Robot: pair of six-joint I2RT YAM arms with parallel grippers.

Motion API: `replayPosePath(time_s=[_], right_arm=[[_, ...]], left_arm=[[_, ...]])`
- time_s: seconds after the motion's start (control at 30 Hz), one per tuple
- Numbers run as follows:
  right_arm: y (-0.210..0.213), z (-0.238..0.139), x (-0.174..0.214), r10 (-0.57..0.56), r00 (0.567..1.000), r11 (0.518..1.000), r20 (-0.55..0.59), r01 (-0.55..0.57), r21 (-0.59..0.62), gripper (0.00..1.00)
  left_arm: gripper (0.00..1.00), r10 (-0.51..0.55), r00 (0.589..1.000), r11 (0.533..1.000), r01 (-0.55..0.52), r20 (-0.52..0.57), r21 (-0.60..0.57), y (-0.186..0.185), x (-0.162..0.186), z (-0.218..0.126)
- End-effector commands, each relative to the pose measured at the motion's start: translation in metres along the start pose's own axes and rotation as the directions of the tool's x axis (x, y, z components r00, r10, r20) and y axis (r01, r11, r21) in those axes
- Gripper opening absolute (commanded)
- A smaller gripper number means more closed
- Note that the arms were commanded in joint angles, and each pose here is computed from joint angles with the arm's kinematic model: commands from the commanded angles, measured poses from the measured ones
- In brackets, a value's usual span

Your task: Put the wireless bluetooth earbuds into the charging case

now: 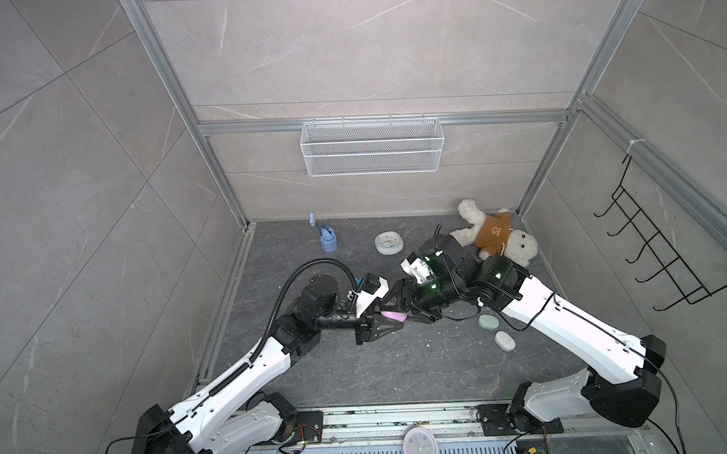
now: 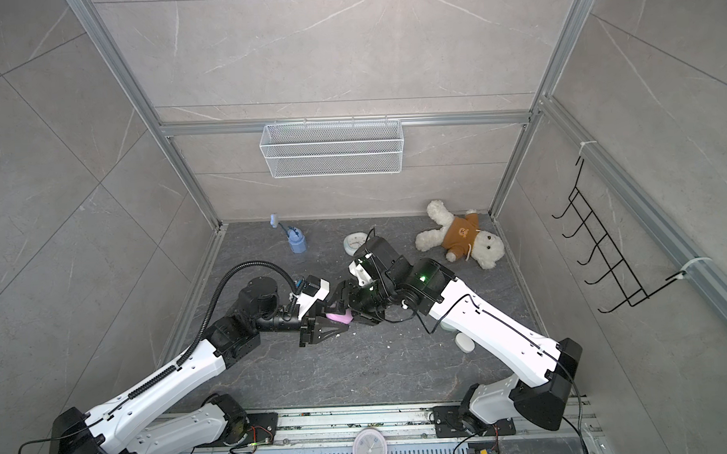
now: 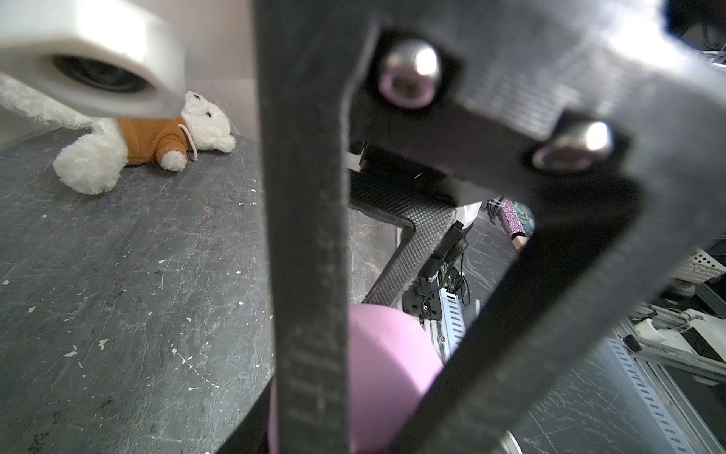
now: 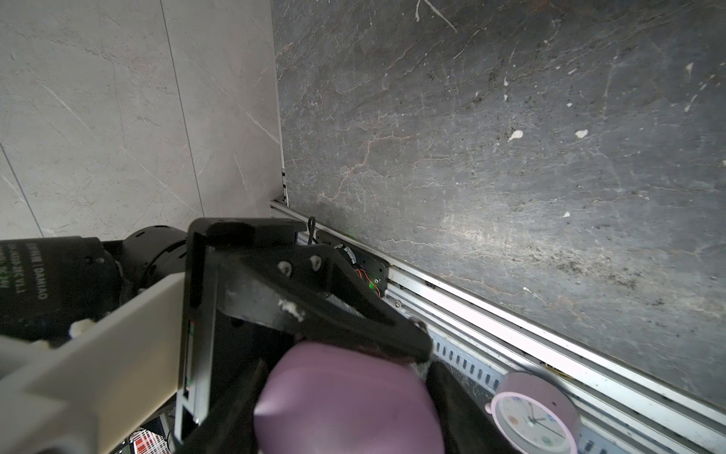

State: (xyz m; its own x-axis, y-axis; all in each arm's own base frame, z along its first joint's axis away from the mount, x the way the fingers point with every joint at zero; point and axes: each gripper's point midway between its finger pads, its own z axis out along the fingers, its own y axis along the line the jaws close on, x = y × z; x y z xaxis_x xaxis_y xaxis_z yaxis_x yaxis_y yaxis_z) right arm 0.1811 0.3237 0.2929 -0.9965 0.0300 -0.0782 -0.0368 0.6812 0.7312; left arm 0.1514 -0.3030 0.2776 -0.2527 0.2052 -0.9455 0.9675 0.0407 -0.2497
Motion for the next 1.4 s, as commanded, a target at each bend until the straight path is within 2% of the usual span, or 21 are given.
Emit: replayPosePath(time_s=[0.0,0.13,0.3,0.43,0.53,0.73,0.97,1.37], right_arm=[[-0.017,-0.009,-0.007,0.023,0.998,0.999,0.059,-0.026,0.047,0.55],[-0.052,-0.023,-0.019,0.049,0.991,0.99,0.128,-0.065,0.128,0.55],[-0.119,-0.044,-0.032,0.066,0.97,0.941,0.234,-0.138,0.308,0.56],[-0.188,-0.06,-0.033,0.059,0.95,0.846,0.307,-0.211,0.49,0.56],[-0.231,-0.063,-0.029,0.052,0.939,0.774,0.341,-0.253,0.58,0.56],[-0.301,-0.05,-0.018,0.077,0.919,0.671,0.386,-0.334,0.662,0.57],[-0.342,-0.034,-0.01,0.081,0.913,0.608,0.4,-0.363,0.706,0.57],[-0.375,-0.004,0.002,0.122,0.922,0.585,0.369,-0.367,0.723,0.61]], left_arm=[[0.68,0.033,0.999,0.999,-0.032,0.035,-0.022,-0.001,-0.016,-0.002],[1.0,0.002,1.0,0.996,0.0,0.025,-0.088,0.006,-0.008,-0.007],[1.0,-0.038,0.999,0.981,0.038,0.007,-0.191,0.018,0.005,-0.015],[1.0,-0.076,0.997,0.965,0.071,-0.01,-0.252,0.027,0.013,-0.019],[1.0,-0.104,0.994,0.958,0.096,-0.016,-0.271,0.031,0.019,-0.019],[1.0,-0.121,0.993,0.948,0.113,-0.009,-0.299,0.038,0.022,-0.019],[1.0,-0.13,0.992,0.939,0.12,-0.008,-0.323,0.043,0.025,-0.019],[1.0,-0.156,0.988,0.919,0.152,0.018,-0.365,0.055,0.023,-0.018]])
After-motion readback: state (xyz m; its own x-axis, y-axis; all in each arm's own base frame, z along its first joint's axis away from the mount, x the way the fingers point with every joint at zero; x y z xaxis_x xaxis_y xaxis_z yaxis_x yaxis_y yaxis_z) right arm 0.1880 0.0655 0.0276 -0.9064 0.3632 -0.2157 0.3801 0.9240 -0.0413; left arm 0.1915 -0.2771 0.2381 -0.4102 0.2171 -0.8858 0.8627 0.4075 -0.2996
